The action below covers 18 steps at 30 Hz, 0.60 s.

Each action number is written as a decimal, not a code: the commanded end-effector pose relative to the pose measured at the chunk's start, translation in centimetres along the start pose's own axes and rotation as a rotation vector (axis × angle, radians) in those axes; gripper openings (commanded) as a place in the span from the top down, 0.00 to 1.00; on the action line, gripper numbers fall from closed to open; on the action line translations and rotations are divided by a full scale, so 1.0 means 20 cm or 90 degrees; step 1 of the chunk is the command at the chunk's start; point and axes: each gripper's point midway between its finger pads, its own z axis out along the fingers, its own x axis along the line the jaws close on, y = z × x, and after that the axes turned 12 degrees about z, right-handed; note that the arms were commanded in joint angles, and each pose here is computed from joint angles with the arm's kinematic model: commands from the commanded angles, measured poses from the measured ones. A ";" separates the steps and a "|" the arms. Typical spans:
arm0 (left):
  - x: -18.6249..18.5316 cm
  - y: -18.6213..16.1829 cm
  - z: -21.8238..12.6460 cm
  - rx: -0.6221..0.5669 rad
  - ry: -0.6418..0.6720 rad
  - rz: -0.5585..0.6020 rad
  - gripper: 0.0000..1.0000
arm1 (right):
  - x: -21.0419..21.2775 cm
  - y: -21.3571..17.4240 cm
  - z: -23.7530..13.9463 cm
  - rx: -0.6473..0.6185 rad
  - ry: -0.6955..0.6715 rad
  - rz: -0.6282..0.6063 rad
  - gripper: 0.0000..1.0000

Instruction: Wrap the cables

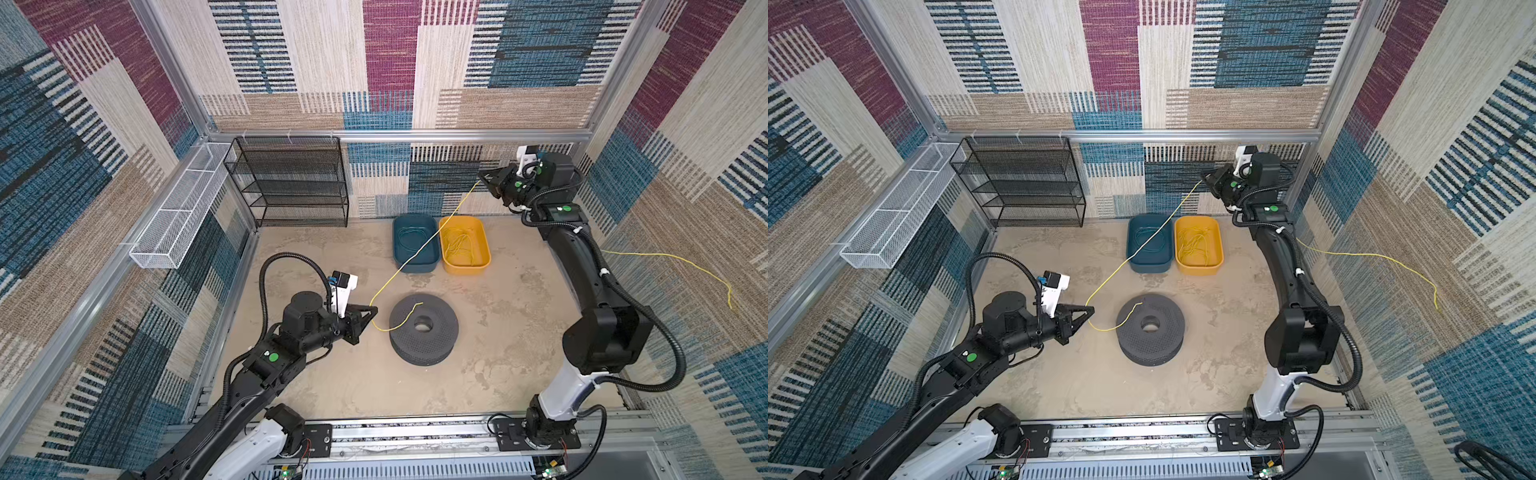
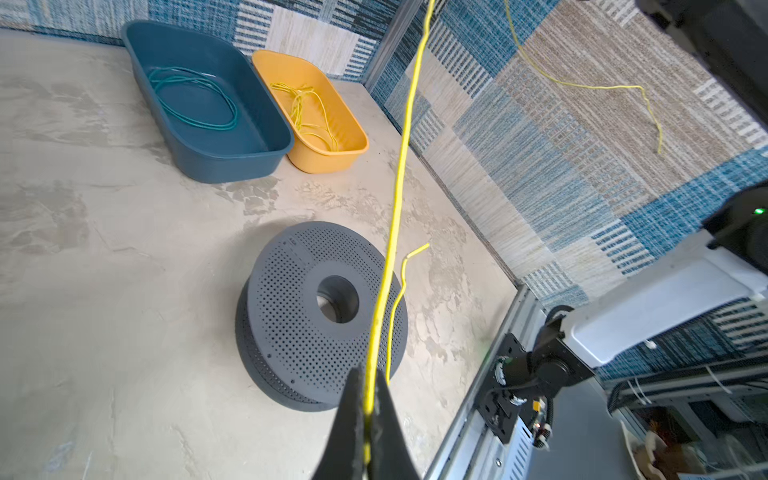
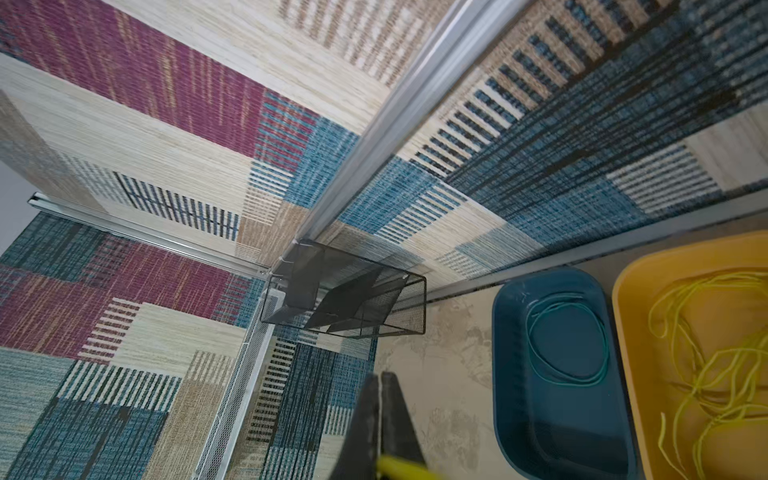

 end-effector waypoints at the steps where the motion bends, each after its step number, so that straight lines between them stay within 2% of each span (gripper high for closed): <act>1: -0.06 -0.10 -0.04 0.064 -0.030 -0.042 1.00 | -0.05 0.17 0.03 -0.087 0.007 -0.025 0.73; 4: -0.05 0.01 -0.06 0.029 -0.008 -0.050 1.00 | -0.19 0.08 0.05 -0.058 -0.009 0.000 0.50; 7: -0.01 0.11 -0.08 -0.006 0.035 -0.061 1.00 | -0.32 -0.03 0.05 -0.015 -0.023 0.010 0.37; 10: 0.03 0.18 -0.07 -0.029 0.061 -0.076 1.00 | -0.44 -0.15 0.04 0.037 -0.039 0.017 0.31; 13: 0.05 0.23 -0.01 -0.042 0.062 -0.093 1.00 | -0.53 -0.25 0.00 0.046 -0.064 0.005 0.24; 18: 0.10 0.28 0.08 -0.041 0.087 -0.091 1.00 | -0.60 -0.43 -0.11 0.078 -0.071 -0.006 0.20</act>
